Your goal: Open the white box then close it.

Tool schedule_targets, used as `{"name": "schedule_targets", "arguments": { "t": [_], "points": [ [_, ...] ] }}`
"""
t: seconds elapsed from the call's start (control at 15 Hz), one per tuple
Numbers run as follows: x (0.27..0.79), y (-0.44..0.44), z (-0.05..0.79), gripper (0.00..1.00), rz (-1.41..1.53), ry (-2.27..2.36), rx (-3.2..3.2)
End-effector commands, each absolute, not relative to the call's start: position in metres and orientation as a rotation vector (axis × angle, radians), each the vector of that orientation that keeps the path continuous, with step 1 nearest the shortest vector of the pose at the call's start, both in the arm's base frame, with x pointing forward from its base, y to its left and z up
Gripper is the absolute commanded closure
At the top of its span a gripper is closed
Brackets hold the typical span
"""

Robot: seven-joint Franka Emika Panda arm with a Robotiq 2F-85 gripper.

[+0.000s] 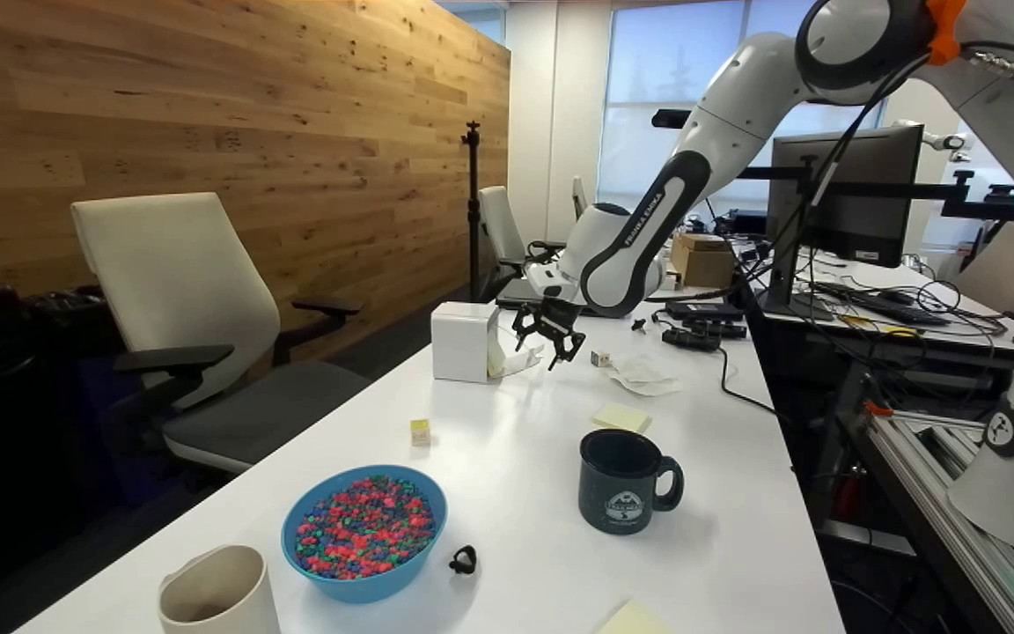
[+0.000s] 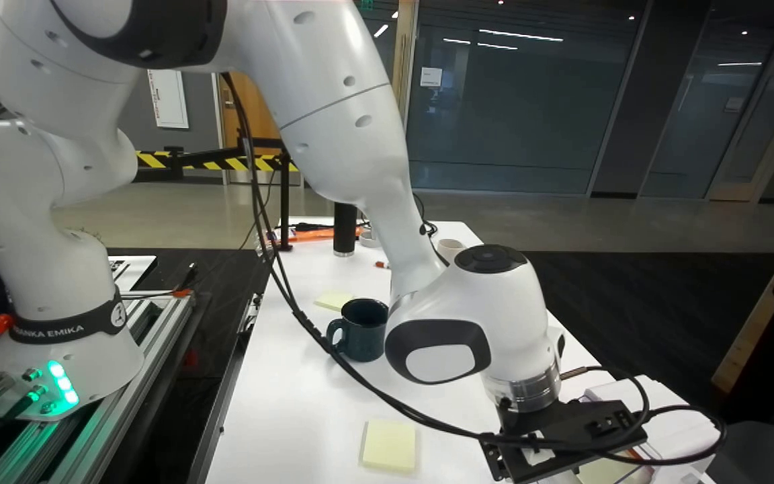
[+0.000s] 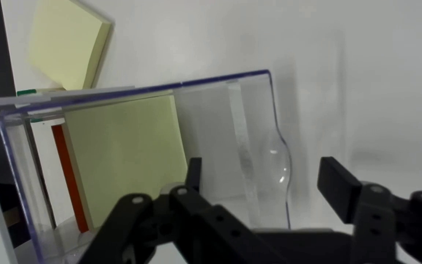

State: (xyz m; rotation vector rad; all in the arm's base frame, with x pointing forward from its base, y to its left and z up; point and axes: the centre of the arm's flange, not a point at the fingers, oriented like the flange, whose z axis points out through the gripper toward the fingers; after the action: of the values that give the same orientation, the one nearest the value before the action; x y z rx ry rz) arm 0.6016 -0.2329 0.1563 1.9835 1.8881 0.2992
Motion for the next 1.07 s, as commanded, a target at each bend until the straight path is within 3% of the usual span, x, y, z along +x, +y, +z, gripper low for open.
{"name": "schedule_targets", "arguments": {
  "t": [0.0, 0.2, 0.27, 0.33, 0.4, 0.53, 0.67, 0.87, 1.0],
  "points": [
    [0.6084, -0.2415, 0.1535, 0.48, 0.323, 1.878, 1.964],
    [0.6100, -0.2419, 0.1534, 0.70, 0.325, 1.877, 1.964],
    [0.6103, -0.2421, 0.1535, 0.54, 0.327, 1.875, 1.964],
    [0.6101, -0.2416, 0.1534, 0.31, 0.328, 1.874, 1.967],
    [0.6103, -0.2420, 0.1534, 0.29, 0.329, 1.873, 1.967],
    [0.6114, -0.2435, 0.1539, 0.67, 0.332, 1.870, 1.967],
    [0.6120, -0.2443, 0.1553, 0.74, 0.336, 1.869, 1.966],
    [0.6117, -0.2425, 0.1558, 0.96, 0.337, 1.867, 1.965],
    [0.6137, -0.2424, 0.1591, 0.94, 0.348, 1.860, 1.956]
  ]
}}
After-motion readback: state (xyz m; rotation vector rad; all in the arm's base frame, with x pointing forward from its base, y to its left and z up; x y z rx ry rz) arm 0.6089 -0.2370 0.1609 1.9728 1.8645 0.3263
